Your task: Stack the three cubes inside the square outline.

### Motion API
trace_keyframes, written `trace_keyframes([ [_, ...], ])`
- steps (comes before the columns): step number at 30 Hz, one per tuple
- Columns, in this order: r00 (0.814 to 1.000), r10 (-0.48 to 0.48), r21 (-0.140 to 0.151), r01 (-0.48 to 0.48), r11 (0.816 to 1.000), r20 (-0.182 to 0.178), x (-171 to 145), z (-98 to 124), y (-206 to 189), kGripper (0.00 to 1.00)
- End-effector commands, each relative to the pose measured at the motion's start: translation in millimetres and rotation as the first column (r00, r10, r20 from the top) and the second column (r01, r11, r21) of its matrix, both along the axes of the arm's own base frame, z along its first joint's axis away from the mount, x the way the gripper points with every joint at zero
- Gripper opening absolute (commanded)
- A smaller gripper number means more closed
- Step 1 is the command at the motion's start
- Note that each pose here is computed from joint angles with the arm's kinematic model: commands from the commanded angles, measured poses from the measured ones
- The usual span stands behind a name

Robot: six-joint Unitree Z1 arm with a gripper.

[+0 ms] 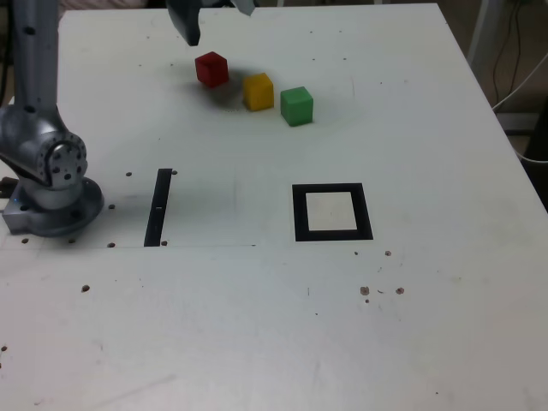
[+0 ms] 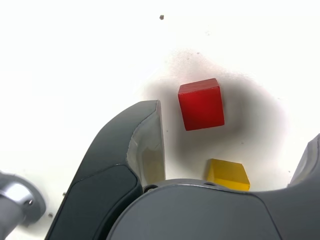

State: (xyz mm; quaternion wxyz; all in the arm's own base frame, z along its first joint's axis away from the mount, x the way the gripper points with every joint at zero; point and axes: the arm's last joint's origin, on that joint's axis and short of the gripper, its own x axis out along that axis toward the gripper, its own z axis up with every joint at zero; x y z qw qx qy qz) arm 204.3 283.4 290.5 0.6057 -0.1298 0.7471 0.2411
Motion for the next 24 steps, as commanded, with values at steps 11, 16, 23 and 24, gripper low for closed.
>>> trace_keyframes([
  [11,0.989,0.121,-0.177,-0.105,0.979,0.082,-17,5,2,0.95],
  [16,0.985,0.148,-0.214,-0.128,0.969,0.083,-20,-5,3,0.93],
  [23,0.987,0.147,-0.166,-0.134,0.977,0.069,-15,-17,14,0.93],
  [24,0.987,0.146,-0.161,-0.133,0.978,0.068,-14,-20,17,0.93],
])
